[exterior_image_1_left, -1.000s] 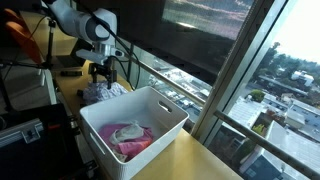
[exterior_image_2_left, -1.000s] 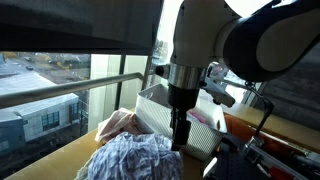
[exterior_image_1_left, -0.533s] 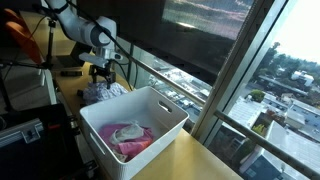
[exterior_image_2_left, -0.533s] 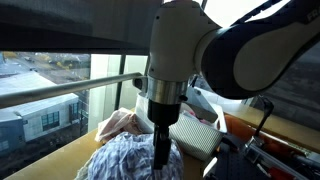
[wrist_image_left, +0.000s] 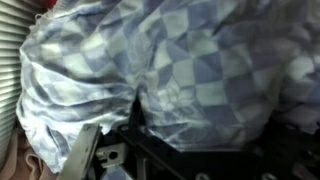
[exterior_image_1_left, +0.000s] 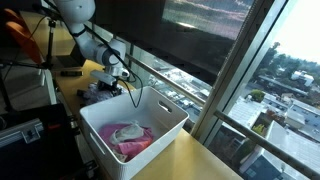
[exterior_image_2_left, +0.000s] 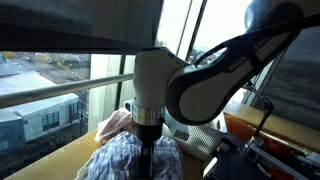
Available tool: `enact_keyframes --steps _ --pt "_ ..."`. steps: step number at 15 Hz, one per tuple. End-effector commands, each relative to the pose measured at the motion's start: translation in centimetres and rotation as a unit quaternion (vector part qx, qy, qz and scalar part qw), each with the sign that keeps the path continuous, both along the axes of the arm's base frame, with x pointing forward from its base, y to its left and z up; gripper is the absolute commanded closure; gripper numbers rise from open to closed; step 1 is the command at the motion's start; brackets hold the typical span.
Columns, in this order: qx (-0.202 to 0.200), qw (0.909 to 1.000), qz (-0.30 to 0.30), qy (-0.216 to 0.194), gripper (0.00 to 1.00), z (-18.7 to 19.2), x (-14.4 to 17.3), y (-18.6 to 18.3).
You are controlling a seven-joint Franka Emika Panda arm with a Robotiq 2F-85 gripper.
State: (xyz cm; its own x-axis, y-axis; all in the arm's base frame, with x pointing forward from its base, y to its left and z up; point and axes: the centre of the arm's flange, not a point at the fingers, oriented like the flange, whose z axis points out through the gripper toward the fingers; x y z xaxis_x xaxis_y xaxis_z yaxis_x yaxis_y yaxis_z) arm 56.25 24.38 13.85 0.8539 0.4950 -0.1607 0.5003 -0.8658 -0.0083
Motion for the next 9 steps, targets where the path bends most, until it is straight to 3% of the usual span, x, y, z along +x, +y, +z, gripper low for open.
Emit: enact_keyframes --steps 1,2,3,9 --pt "0.002 0.9998 -0.007 0.02 0.0 -3.9 0.2 -0.2" --pt "0.001 0.9997 -0.009 0.024 0.25 -4.2 -0.2 -0.4" --pt "-0.002 0.9997 -0.007 0.025 0.26 -4.3 -0.4 -0.6" --pt "-0.005 0.9996 -0.023 0.012 0.7 2.6 -1.1 -3.9"
